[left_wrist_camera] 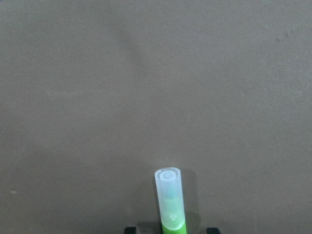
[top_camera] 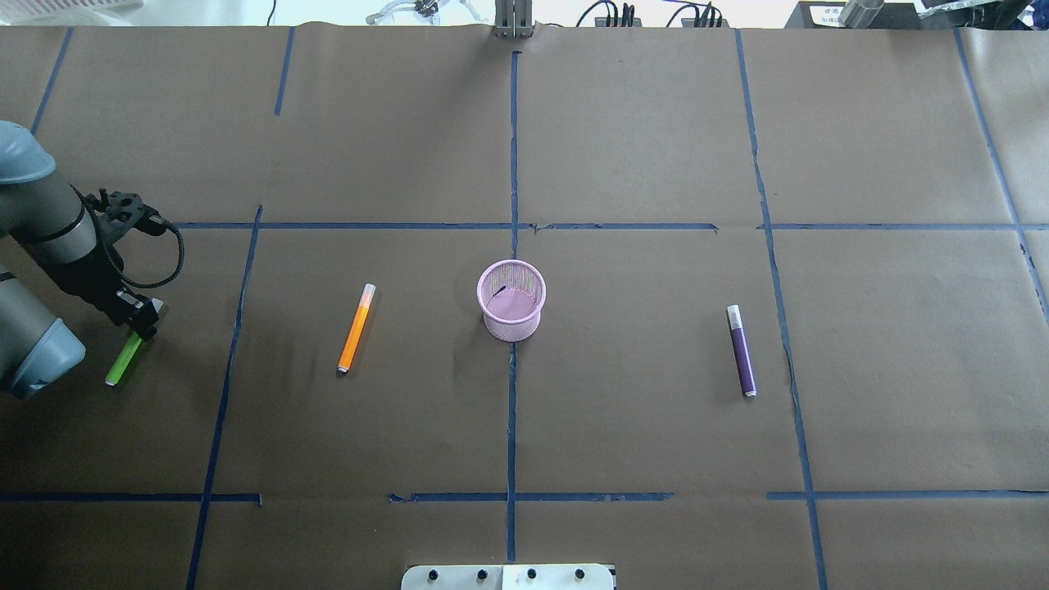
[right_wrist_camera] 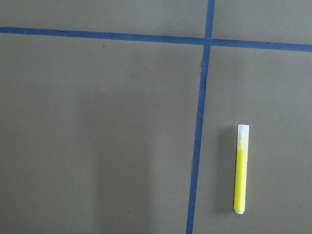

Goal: Collect pens into pen holder

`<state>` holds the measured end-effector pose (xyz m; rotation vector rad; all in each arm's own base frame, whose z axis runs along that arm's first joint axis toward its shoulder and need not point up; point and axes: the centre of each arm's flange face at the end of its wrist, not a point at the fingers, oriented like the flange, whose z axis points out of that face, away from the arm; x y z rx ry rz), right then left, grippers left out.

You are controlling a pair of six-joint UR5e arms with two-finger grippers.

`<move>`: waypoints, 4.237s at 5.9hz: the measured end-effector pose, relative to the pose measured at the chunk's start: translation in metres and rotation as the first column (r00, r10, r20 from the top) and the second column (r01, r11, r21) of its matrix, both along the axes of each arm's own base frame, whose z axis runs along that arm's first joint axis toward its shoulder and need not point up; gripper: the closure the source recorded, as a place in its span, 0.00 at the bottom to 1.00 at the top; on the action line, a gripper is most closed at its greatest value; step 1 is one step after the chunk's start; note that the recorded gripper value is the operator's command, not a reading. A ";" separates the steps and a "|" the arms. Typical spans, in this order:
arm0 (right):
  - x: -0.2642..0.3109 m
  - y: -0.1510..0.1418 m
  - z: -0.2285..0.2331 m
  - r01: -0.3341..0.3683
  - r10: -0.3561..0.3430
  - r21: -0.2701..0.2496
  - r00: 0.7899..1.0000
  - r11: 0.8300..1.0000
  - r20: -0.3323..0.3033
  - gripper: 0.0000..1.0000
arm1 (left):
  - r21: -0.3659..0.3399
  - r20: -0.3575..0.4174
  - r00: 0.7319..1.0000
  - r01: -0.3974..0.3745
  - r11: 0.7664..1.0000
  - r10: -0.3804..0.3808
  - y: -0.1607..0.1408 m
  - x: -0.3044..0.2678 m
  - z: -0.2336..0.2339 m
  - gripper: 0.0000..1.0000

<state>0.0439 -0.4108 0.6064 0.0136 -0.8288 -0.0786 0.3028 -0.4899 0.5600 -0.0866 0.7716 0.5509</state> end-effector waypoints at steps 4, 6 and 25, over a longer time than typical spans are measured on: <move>0.000 0.000 0.001 0.000 0.000 -0.003 1.000 1.000 0.000 0.00 | 0.011 -0.008 1.000 0.001 1.000 -0.001 0.001 0.000 -0.007 1.00; 0.000 -0.003 -0.002 0.002 -0.002 0.006 1.000 1.000 0.000 0.00 | 0.059 -0.070 0.996 0.052 0.997 -0.047 -0.011 0.009 -0.073 1.00; -0.020 -0.025 0.043 0.049 -0.052 -0.058 0.997 0.997 -0.057 0.05 | 0.229 -0.640 0.462 0.878 0.421 -0.614 0.113 0.232 -0.434 0.02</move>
